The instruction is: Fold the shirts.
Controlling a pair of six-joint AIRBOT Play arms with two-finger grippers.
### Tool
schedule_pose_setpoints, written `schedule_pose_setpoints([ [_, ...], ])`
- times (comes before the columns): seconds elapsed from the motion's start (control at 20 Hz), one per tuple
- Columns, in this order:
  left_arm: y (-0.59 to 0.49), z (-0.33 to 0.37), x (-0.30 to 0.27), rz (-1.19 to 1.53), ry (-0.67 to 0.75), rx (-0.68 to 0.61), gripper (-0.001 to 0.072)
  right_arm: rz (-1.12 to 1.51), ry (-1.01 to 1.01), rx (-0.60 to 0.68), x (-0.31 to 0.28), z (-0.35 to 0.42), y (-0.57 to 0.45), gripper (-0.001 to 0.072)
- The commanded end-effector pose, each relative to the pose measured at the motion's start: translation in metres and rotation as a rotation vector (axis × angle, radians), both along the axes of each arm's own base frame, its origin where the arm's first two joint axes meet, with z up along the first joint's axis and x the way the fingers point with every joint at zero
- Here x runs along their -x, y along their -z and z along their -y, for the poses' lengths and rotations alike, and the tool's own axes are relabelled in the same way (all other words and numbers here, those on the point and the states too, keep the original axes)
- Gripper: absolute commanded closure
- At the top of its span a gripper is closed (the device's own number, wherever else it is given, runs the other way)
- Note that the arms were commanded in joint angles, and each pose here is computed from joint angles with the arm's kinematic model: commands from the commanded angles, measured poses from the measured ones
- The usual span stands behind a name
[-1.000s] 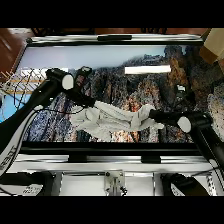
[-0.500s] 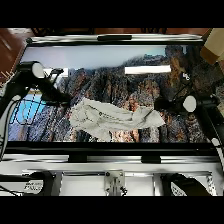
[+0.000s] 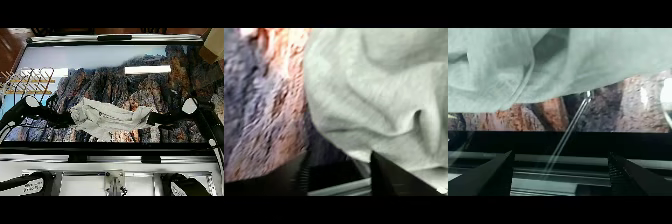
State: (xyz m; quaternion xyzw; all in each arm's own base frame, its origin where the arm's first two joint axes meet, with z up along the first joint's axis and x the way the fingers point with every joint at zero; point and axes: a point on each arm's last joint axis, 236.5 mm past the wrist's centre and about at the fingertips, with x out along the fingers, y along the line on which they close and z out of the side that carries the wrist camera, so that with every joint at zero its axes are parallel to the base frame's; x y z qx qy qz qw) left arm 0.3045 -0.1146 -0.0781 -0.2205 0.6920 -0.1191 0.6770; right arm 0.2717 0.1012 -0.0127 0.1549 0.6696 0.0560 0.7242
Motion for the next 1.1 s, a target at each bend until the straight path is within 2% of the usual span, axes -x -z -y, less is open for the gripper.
schedule_pose_setpoints([
  [0.0, 0.009, 0.007, -0.025, 0.113, -0.081, 0.003, 0.0460, -0.013, 0.066, -0.047, 0.006, -0.024, 0.020, 0.0031],
  [0.05, 0.008, 0.007, -0.028, 0.123, -0.085, 0.002, 0.0576, -0.008, 0.080, -0.049, 0.008, -0.030, 0.027, 0.0031],
  [0.1, 0.006, 0.006, -0.030, 0.132, -0.081, 0.001, 0.0657, -0.003, 0.089, -0.052, 0.009, -0.036, 0.033, 0.0031],
  [0.15, 0.003, 0.006, -0.031, 0.144, -0.063, 0.003, 0.0674, 0.004, 0.095, -0.053, 0.009, -0.040, 0.037, 0.0031],
  [0.4, -0.015, 0.005, -0.036, 0.193, -0.007, 0.003, 0.0675, 0.041, 0.229, -0.090, -0.010, -0.047, 0.047, 0.0031],
  [0.5, -0.021, 0.006, -0.036, 0.209, -0.004, 0.004, 0.0676, 0.012, 0.255, -0.141, -0.014, -0.061, 0.057, 0.0031],
  [0.65, -0.031, 0.006, -0.038, 0.239, -0.002, 0.005, 0.0676, -0.019, 0.214, -0.198, -0.006, -0.104, 0.071, 0.0031],
  [0.8, -0.037, 0.007, -0.036, 0.249, 0.003, 0.009, 0.0676, -0.003, 0.177, -0.186, 0.000, -0.128, 0.083, 0.0032],
  [0.85, -0.038, 0.007, -0.033, 0.242, 0.009, 0.012, 0.0676, 0.006, 0.200, -0.194, -0.004, -0.131, 0.084, 0.0068],
  [0.9, -0.038, 0.008, -0.031, 0.233, 0.014, 0.014, 0.0676, 0.027, 0.222, -0.203, -0.010, -0.132, 0.083, 0.0159],
  [1.0, -0.038, 0.008, -0.028, 0.222, 0.020, 0.018, 0.0676, 0.051, 0.271, -0.237, -0.020, -0.136, 0.078, 0.0505],
  [1.05, -0.039, 0.008, -0.027, 0.221, 0.022, 0.019, 0.0676, 0.048, 0.285, -0.253, -0.020, -0.139, 0.076, 0.0608],
])
